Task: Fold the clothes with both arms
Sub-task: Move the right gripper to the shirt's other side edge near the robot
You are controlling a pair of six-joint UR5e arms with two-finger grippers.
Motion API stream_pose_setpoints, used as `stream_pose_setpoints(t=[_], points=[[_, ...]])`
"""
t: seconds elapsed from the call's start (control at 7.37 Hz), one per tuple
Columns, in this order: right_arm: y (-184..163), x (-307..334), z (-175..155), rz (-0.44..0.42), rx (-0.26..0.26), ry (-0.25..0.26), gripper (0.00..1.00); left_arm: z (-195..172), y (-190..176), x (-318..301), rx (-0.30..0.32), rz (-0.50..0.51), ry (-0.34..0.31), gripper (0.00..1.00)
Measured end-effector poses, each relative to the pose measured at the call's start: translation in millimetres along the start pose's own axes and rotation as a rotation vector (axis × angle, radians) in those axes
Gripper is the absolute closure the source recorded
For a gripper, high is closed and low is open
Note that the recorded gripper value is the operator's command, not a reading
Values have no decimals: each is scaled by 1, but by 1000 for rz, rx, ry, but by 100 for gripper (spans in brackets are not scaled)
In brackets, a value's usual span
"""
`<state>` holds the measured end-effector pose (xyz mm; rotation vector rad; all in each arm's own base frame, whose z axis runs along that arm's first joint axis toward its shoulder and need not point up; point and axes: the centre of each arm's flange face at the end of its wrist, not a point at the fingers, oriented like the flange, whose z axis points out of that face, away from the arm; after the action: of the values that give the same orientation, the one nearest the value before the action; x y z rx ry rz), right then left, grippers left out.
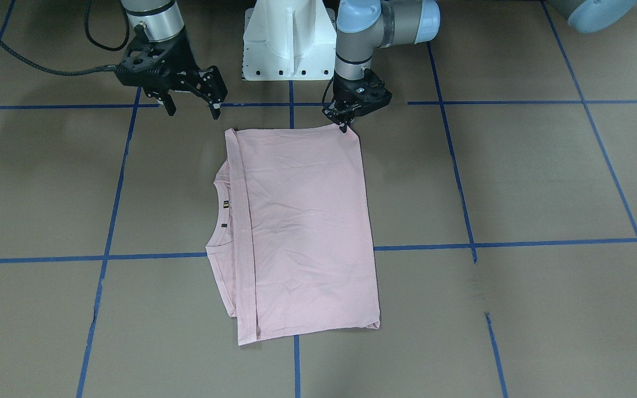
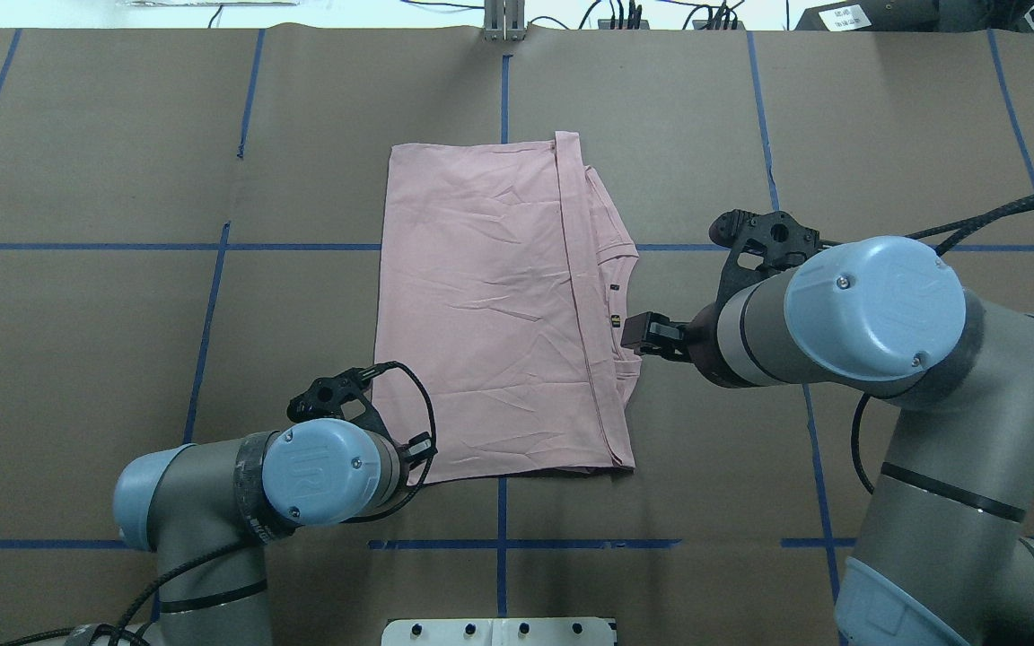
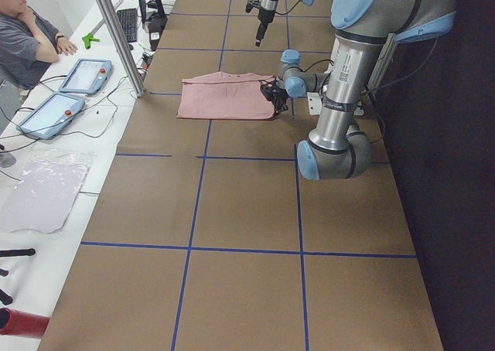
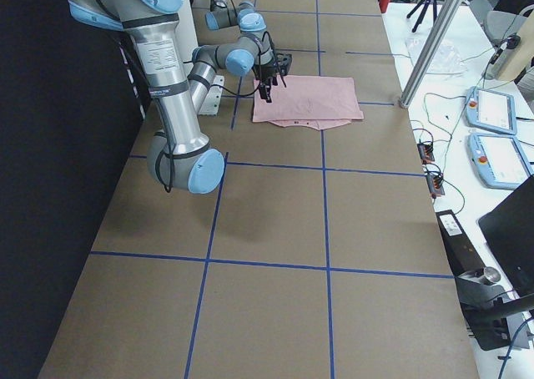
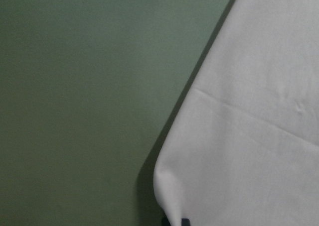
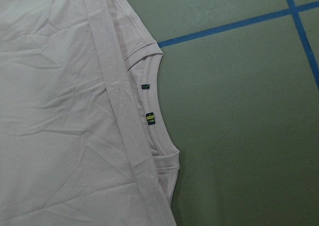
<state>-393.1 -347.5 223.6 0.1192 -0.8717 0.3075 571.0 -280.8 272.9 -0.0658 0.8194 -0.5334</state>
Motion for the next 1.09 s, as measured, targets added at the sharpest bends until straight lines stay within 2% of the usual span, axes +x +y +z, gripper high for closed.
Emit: stream_pose_setpoints(t=[0.27, 0.68, 1.09], points=[[6, -7, 23, 49, -18, 33, 0, -10, -6, 2, 4, 2, 14, 100], [28, -45, 75, 178, -52, 94, 0, -34, -24, 7, 18, 38, 46, 100], [45, -75, 130, 263, -67, 149, 0, -41, -35, 10, 29, 60, 60, 100]])
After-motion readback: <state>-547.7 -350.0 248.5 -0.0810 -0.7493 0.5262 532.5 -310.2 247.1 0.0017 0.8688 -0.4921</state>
